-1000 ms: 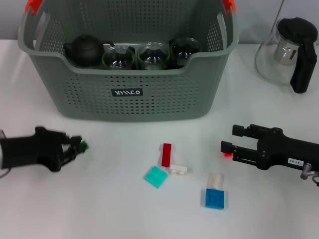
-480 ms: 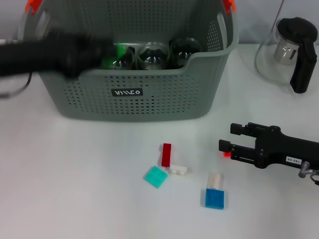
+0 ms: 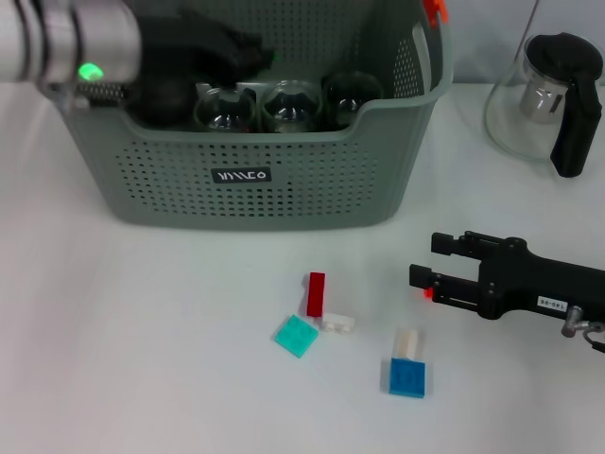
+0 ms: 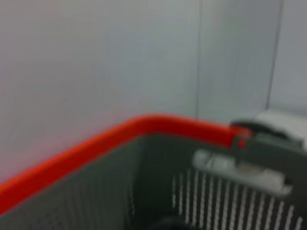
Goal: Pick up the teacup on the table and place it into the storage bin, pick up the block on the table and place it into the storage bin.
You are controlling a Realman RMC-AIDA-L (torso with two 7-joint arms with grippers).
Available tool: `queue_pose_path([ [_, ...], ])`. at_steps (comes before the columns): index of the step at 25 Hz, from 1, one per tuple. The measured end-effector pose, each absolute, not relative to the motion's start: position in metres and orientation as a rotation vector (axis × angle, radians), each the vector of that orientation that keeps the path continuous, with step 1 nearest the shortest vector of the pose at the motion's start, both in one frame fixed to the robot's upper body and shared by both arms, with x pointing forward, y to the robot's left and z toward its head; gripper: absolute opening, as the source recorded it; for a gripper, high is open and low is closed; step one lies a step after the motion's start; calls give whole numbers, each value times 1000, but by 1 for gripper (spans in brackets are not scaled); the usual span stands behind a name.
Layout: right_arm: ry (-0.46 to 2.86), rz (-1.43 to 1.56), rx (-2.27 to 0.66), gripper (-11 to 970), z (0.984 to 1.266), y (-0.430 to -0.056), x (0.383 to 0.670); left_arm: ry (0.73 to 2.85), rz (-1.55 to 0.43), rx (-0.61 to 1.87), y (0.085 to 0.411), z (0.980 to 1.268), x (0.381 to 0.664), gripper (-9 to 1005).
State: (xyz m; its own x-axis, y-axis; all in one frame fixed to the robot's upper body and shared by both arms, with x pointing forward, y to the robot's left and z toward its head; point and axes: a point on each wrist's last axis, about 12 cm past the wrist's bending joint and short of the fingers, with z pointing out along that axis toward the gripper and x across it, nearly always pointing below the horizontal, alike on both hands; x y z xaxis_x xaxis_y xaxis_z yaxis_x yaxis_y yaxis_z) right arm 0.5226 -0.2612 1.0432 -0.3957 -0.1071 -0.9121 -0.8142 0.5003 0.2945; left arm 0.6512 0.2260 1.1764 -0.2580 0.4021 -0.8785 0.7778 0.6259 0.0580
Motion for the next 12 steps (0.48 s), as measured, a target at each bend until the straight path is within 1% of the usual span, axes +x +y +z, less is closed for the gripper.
queue_pose_path([
  [2, 1825, 963, -770, 712, 1043, -261, 523, 1897, -435, 959, 216, 1167, 651, 309],
  [5, 1821, 963, -769, 712, 1044, -261, 523, 1898, -408, 935, 209, 1161, 650, 320],
  [10, 1819, 963, -769, 712, 1044, -261, 523, 1903, -420, 888, 205, 1162, 650, 338],
  [12, 1819, 964, -767, 712, 1044, -261, 523, 1913, -450, 855, 209, 1165, 646, 346],
])
